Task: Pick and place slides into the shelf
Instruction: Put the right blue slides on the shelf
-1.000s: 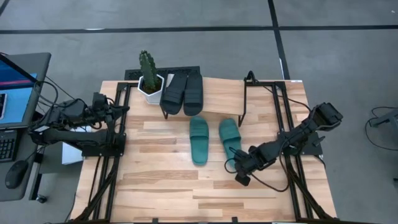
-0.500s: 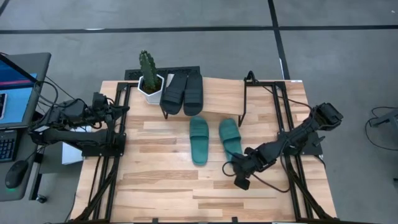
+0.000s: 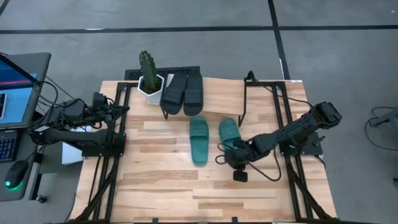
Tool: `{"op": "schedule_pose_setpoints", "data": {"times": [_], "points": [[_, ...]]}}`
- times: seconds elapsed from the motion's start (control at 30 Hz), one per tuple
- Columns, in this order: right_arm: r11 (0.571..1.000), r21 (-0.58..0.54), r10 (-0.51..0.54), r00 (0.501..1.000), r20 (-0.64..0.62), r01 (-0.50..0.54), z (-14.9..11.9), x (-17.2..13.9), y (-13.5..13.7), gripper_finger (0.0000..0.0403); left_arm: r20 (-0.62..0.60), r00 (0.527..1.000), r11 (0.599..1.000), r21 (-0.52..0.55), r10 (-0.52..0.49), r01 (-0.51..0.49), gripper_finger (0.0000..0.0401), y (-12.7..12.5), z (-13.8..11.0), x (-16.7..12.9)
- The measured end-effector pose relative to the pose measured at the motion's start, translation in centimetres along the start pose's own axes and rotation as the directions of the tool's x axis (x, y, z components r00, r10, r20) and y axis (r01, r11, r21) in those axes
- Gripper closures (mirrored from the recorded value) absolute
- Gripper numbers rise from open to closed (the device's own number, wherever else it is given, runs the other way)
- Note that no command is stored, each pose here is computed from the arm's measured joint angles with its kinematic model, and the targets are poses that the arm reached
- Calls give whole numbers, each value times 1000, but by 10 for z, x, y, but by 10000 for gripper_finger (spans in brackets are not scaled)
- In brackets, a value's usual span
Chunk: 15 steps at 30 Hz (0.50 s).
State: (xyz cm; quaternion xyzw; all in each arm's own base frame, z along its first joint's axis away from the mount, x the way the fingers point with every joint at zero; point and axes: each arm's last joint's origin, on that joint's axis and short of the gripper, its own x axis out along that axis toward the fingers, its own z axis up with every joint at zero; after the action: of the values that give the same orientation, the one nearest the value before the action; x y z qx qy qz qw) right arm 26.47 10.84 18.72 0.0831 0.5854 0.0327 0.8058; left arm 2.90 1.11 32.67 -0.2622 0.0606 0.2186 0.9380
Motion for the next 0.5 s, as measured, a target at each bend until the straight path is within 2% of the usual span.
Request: {"op": "schedule_pose_setpoints", "data": {"times": [0.07, 0.17, 0.3, 0.5], "points": [[1000, -29, 7, 999, 33, -6, 5, 0, -4, 359, 0, 1000, 1000, 0, 0, 0, 401, 0, 0, 0], [999, 1, 36, 997, 65, -36, 12, -1, -9, 359, 0, 1000, 1000, 0, 0, 0, 401, 0, 0, 0], [995, 44, 92, 995, 40, -94, 14, -1, -15, 356, 1, 1000, 1000, 0, 1, -1, 401, 0, 0, 0], [991, 48, 124, 992, 18, -125, 13, -1, -15, 310, 1, 1000, 1000, 0, 2, -2, 401, 0, 0, 0]]}}
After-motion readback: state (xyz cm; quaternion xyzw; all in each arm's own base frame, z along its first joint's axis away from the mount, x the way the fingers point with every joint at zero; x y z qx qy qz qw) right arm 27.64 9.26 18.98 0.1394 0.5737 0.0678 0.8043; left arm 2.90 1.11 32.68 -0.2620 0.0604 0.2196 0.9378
